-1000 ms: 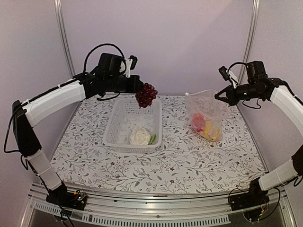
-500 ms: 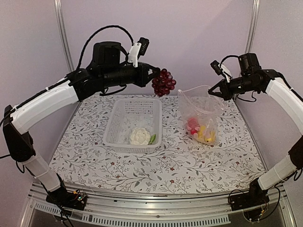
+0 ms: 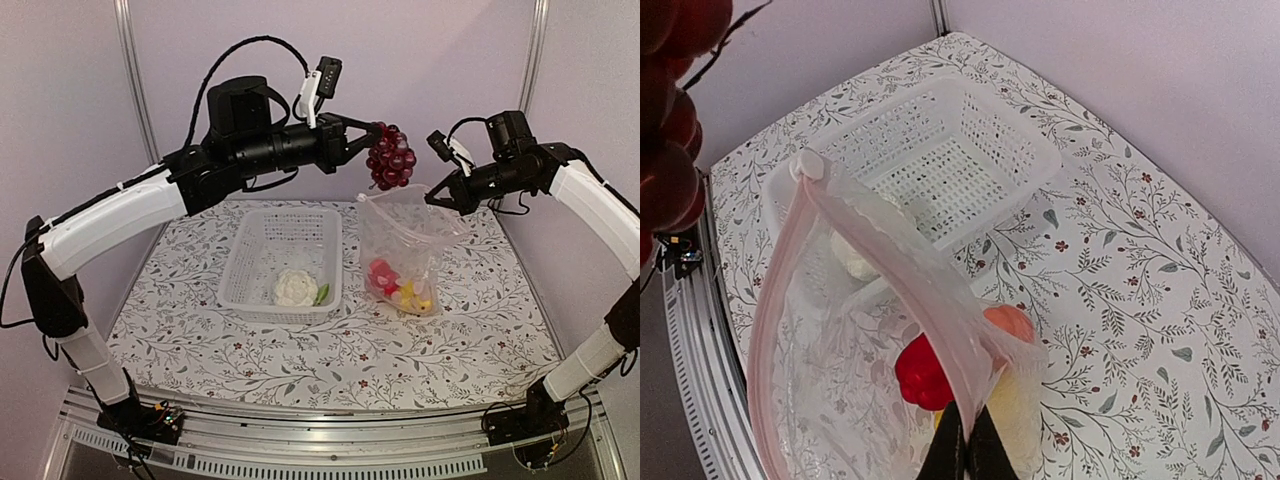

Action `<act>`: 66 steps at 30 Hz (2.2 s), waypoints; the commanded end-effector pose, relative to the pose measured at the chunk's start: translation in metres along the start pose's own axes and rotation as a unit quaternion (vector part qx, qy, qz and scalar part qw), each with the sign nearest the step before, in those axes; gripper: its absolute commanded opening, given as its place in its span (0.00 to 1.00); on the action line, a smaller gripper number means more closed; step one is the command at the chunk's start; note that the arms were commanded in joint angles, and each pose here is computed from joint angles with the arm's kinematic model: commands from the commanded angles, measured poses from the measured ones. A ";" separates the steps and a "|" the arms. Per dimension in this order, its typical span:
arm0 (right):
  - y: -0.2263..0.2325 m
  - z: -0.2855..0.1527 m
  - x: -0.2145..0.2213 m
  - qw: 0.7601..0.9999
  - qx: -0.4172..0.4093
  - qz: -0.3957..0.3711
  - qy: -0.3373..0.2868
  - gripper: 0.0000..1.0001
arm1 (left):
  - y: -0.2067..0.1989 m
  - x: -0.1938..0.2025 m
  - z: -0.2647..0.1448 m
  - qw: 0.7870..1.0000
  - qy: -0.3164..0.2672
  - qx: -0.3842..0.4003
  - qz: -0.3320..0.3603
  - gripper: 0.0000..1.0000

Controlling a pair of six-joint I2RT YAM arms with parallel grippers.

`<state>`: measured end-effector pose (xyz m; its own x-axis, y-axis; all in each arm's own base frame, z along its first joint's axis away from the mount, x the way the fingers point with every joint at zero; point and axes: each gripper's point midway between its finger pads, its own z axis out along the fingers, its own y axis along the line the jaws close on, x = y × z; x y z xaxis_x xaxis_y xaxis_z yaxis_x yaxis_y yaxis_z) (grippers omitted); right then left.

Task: Place the food in the zip-top bag and seal the zipper
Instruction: Place the fake fruit in the zipper food storage bag.

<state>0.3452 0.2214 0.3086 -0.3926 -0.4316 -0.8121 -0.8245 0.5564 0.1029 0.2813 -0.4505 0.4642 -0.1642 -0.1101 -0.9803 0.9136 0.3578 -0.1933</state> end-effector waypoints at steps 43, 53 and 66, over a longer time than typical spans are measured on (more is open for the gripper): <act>0.008 -0.008 -0.008 1.000 0.007 0.000 -0.014 0.00 | -0.012 0.136 0.073 0.987 0.136 0.043 -0.077 0.00; 0.006 -0.004 -0.007 1.000 0.004 0.002 -0.011 0.00 | -0.020 0.121 0.056 0.989 0.117 0.038 -0.077 0.00; 0.004 -0.003 -0.001 1.000 0.013 0.001 -0.004 0.00 | -0.027 0.096 0.034 0.995 0.081 0.040 -0.047 0.00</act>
<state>0.3452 0.2224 0.3058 -0.4125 -0.4300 -0.8031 -0.8107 0.5754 0.1083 0.2691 -0.5152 0.3317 -0.3949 0.0795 -0.9153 0.8829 0.3083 -0.3542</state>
